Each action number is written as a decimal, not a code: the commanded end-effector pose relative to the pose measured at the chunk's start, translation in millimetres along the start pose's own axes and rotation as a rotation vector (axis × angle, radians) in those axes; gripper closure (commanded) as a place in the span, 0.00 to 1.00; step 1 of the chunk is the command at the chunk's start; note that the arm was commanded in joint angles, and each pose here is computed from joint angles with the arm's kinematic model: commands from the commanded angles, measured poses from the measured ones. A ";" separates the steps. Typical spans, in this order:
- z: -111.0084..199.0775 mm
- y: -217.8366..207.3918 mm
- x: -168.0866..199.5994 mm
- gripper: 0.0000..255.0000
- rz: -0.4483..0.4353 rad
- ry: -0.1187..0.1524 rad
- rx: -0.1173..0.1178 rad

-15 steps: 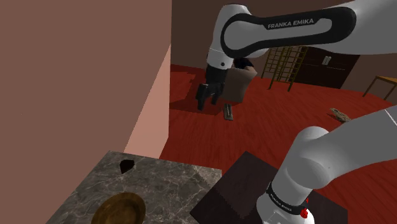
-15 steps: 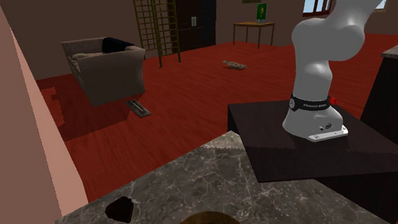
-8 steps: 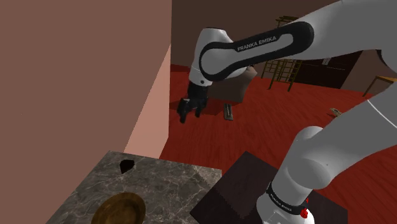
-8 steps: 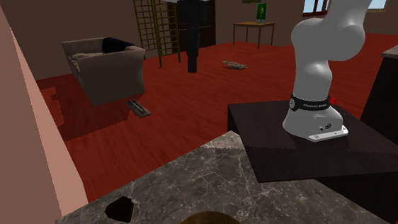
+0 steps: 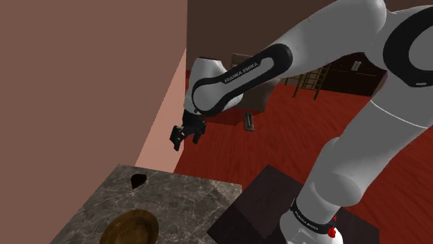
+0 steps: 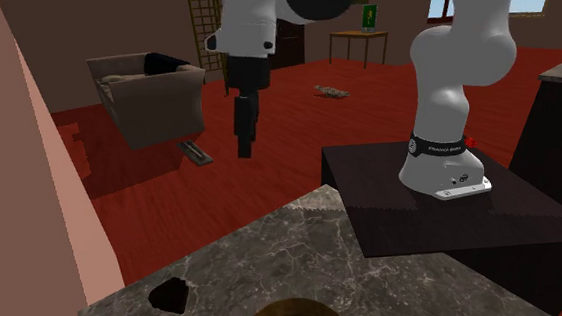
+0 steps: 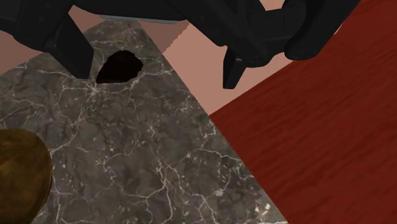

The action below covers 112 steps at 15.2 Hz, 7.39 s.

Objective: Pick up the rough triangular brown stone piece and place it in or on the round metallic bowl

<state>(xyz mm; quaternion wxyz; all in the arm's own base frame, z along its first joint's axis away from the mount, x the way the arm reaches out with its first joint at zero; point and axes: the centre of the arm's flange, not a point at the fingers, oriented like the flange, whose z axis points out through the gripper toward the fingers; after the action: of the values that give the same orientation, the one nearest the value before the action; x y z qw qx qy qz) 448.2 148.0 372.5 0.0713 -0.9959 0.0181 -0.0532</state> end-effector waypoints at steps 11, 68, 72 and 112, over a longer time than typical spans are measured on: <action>123.9 -63.4 68.7 0.00 0.059 0.042 0.042; 237.2 -97.2 134.8 1.00 0.523 0.099 0.017; 237.7 -97.3 134.5 1.00 0.523 0.098 0.017; 211.2 -132.4 163.6 1.00 0.943 -0.272 -0.039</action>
<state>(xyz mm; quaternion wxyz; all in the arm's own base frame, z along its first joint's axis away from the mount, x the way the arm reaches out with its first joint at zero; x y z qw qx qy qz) 636.5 302.4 195.2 0.0706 -0.8782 0.4586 0.1159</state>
